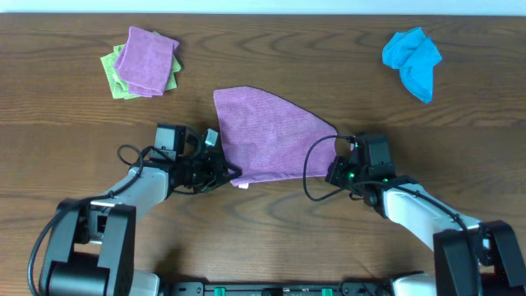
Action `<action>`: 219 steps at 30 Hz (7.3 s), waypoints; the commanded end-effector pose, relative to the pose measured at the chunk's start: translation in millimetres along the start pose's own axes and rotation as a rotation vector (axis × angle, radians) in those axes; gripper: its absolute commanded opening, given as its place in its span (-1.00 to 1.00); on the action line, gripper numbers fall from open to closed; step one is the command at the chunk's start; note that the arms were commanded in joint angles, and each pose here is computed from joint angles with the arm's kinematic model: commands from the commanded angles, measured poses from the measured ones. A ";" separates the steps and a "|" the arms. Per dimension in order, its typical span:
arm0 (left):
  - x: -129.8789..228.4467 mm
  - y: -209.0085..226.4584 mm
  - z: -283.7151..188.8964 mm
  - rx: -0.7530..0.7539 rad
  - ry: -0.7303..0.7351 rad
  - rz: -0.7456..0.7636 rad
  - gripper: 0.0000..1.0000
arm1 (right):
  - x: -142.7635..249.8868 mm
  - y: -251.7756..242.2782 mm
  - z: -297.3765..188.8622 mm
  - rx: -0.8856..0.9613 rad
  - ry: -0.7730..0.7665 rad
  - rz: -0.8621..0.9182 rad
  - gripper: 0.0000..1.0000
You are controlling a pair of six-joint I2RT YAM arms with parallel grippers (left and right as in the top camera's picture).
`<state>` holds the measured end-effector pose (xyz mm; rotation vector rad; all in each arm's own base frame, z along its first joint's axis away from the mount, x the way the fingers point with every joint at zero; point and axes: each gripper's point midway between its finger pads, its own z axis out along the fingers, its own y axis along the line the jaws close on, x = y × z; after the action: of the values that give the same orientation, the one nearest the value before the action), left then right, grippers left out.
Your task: Fold the cloth
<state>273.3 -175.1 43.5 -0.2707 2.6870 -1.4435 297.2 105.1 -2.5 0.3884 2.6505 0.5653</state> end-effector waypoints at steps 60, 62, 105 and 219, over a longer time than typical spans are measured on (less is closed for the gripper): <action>-113.8 -70.2 -91.5 -0.159 0.169 0.283 -0.88 | -107.5 103.3 -69.2 0.057 0.178 -0.467 -0.97; -106.2 -66.4 -95.2 -0.162 0.197 0.285 -0.88 | -94.2 97.9 -65.0 0.063 0.205 -0.465 -0.97; -39.3 17.6 -53.0 -0.132 0.100 0.012 -0.89 | -37.2 48.0 -49.4 0.013 -0.067 -0.380 -0.97; -223.0 14.6 -33.0 -0.268 -0.603 0.230 -0.88 | -90.0 45.4 2.2 0.043 -0.243 -0.352 -0.03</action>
<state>483.0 -103.2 54.3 -0.3356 2.3019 -0.8333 383.6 115.9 39.7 -0.0238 2.4305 0.3150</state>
